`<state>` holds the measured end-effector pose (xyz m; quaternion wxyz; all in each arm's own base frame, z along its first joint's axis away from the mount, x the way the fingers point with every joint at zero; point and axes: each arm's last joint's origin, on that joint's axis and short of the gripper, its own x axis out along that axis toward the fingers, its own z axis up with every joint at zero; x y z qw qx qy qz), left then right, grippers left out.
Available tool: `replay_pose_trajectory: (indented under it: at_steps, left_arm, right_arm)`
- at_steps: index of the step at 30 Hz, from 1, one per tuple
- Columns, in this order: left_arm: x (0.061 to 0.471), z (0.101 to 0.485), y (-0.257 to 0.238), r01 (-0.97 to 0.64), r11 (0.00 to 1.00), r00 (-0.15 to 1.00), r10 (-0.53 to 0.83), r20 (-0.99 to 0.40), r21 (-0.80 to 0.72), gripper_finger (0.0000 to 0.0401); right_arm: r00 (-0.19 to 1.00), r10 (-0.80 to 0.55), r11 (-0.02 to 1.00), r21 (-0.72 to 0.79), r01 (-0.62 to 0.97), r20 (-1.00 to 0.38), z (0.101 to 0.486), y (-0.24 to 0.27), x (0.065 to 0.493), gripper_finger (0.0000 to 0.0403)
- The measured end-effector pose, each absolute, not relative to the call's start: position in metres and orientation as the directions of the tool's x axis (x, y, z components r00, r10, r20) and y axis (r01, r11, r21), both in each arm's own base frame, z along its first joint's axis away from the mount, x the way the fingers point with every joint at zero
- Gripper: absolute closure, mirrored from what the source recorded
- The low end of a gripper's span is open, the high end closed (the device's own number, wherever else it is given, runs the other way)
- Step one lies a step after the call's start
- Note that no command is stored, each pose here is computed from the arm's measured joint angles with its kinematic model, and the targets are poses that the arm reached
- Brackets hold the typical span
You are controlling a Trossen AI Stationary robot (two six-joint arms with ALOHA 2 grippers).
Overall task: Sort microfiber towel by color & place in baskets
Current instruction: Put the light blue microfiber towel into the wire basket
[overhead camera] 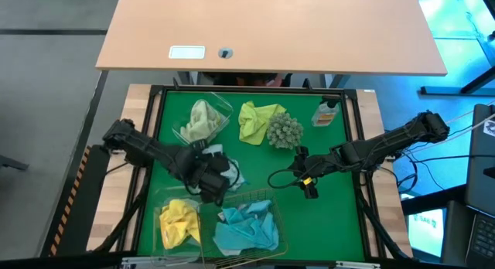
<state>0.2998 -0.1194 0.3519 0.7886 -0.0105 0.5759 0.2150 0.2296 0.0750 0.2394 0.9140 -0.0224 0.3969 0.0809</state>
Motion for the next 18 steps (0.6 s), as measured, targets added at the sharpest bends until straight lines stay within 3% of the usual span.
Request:
replay_pose_trajectory:
  at_steps: [5, 12, 15, 18]
  left_arm:
    - [0.31, 0.343, -0.096, -0.317, 0.909, 0.21, 0.347, -0.914, 0.272, 0.0301]
    - [0.303, 0.302, -0.072, -0.22, 0.91, 0.039, 0.368, -0.929, 0.351, 0.0301]
    - [0.292, 0.287, -0.063, -0.254, 0.917, 0.039, 0.328, -0.944, 0.308, 0.0301]
    - [0.283, 0.272, -0.057, -0.3, 0.92, 0.121, 0.3, -0.946, 0.253, 0.0301]
  right_arm:
    - [0.672, 0.13, 0.986, 0.023, -0.166, -0.729, 0.239, 0.075, 0.23, 0.015]
    - [0.672, 0.13, 0.986, 0.022, -0.166, -0.73, 0.239, 0.075, 0.23, 0.015]
    - [0.672, 0.13, 0.986, 0.022, -0.167, -0.729, 0.239, 0.075, 0.23, 0.015]
    - [0.672, 0.13, 0.985, 0.019, -0.17, -0.729, 0.239, 0.075, 0.23, 0.015]
